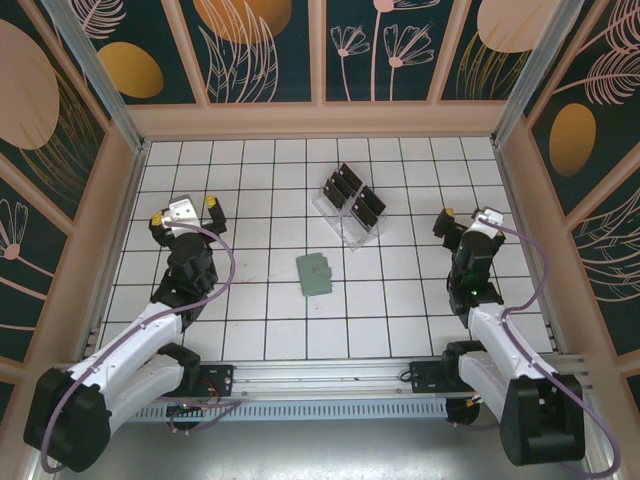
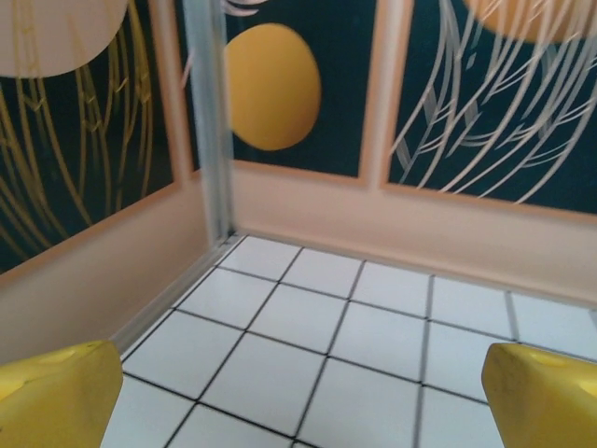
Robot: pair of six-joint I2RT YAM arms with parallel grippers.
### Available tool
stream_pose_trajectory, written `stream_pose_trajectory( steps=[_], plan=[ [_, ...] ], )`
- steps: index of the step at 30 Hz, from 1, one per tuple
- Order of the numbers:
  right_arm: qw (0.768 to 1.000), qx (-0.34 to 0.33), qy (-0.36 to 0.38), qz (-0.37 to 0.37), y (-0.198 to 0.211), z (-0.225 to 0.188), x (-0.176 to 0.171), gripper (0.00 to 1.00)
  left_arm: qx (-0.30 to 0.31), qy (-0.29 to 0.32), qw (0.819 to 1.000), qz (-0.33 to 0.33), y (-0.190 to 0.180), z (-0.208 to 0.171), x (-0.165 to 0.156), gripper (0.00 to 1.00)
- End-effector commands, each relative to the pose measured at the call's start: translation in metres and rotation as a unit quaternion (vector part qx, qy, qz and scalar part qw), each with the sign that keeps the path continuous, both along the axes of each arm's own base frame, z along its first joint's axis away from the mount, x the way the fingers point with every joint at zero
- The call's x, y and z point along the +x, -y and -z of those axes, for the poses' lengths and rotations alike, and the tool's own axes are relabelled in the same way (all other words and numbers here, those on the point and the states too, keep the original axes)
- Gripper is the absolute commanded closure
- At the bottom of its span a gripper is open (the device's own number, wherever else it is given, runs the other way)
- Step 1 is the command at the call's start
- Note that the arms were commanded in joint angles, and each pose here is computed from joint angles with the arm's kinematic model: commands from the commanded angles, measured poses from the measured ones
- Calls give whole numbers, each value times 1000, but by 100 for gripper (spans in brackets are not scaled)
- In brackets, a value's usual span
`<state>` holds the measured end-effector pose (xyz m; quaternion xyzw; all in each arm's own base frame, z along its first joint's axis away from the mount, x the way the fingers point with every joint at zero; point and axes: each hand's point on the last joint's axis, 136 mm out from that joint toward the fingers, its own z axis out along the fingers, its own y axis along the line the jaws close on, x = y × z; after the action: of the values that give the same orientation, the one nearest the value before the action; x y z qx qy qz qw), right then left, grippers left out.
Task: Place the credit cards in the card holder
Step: Reset both arms
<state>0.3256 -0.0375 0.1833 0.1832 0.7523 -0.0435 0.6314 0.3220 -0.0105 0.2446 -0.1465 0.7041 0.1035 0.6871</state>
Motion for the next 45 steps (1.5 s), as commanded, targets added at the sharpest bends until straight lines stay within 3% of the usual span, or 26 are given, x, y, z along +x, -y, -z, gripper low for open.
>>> stream_pose_trajectory(
  steps=[1,10,16,21,27,33,45],
  plan=[
    [998,-16,53,28,12,-23,10,1,4,16,1000,-1,-12,6,3,2],
    [999,-36,14,7,8,20,27,1,4,22,1000,1,-38,53,6,1],
    [999,-34,35,-23,3,27,29,1,32,-8,999,34,-37,82,21,2],
    [995,-50,66,-62,-8,30,30,1,-2,11,999,50,-41,85,31,2],
    [989,-57,106,-86,-16,38,20,1,11,-9,995,95,-26,102,44,2],
    [995,-28,50,-82,-8,55,45,1,-14,-37,991,127,-27,112,59,2],
    [991,-70,75,-80,-21,46,31,1,-14,-37,991,125,-28,112,59,1]
  ],
)
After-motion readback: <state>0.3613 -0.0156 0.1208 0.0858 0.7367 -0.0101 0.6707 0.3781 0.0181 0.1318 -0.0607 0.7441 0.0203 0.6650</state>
